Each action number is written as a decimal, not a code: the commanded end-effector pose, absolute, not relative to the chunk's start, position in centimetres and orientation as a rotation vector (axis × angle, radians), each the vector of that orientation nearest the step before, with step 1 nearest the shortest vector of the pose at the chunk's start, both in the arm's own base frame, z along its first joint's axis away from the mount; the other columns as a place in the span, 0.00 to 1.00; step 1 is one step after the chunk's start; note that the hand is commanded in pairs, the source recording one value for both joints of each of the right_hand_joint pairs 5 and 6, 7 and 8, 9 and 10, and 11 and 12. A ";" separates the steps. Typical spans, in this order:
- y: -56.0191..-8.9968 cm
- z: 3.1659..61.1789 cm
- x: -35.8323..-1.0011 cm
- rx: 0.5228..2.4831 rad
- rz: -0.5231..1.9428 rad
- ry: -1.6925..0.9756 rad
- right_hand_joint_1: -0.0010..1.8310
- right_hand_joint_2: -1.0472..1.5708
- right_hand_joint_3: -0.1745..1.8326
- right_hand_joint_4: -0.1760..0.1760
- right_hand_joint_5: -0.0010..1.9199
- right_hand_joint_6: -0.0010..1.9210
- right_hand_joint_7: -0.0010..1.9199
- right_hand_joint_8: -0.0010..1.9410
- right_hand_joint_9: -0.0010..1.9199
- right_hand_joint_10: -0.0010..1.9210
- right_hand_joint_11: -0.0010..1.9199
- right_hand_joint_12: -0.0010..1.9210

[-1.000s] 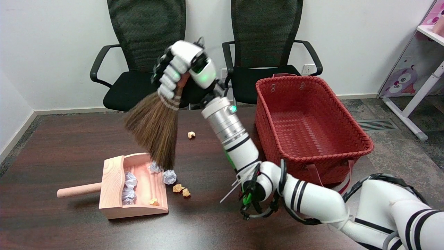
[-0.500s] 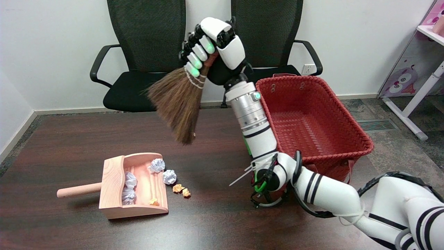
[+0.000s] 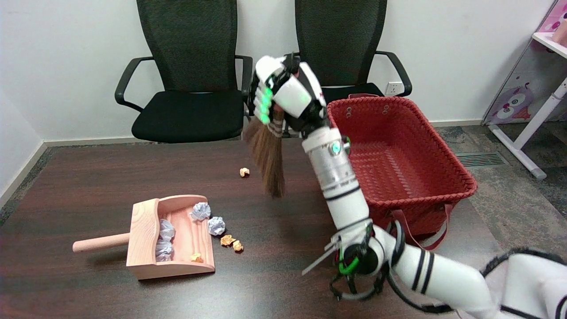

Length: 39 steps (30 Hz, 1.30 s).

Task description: Sweep the paper ball into the dustpan.

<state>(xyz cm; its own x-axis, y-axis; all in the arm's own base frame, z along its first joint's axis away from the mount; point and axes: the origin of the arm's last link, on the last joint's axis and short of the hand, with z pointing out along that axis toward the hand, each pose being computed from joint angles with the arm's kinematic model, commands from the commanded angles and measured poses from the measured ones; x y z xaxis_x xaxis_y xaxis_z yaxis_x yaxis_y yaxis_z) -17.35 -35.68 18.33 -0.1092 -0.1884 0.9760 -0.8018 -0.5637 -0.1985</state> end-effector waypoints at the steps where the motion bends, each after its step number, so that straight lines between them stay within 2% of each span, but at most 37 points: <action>1: -28.9 13.8 -24.6 1.248 1.597 -1.165 0.35 0.84 0.80 0.57 1.00 1.00 1.00 0.99 1.00 1.00 1.00 1.00; 8: -29.4 12.2 -24.7 1.311 1.562 -1.148 0.35 0.84 0.80 0.56 1.00 1.00 1.00 0.99 1.00 1.00 1.00 1.00; 15: -29.9 11.4 -27.2 1.231 1.533 -1.043 0.34 0.87 0.79 0.57 1.00 1.00 1.00 0.99 1.00 1.00 1.00 1.00; 24: -32.0 9.7 -26.3 1.358 1.364 -0.888 0.32 0.94 0.75 0.59 1.00 1.00 1.00 0.99 1.00 1.00 1.00 1.00; 33: -32.4 6.3 -23.0 1.495 1.239 -0.844 0.31 0.95 0.76 0.59 1.00 1.00 1.00 0.99 1.00 1.00 1.00 1.00; 39: -32.0 4.5 -23.2 1.572 1.069 -0.792 0.31 0.95 0.77 0.60 1.00 1.00 1.00 0.99 1.00 1.00 1.00 1.00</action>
<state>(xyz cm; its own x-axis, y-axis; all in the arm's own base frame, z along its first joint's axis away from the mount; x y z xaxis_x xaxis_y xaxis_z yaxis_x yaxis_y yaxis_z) -23.76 -31.85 9.32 0.0727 0.0803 0.9941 -0.9329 -0.3471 0.0963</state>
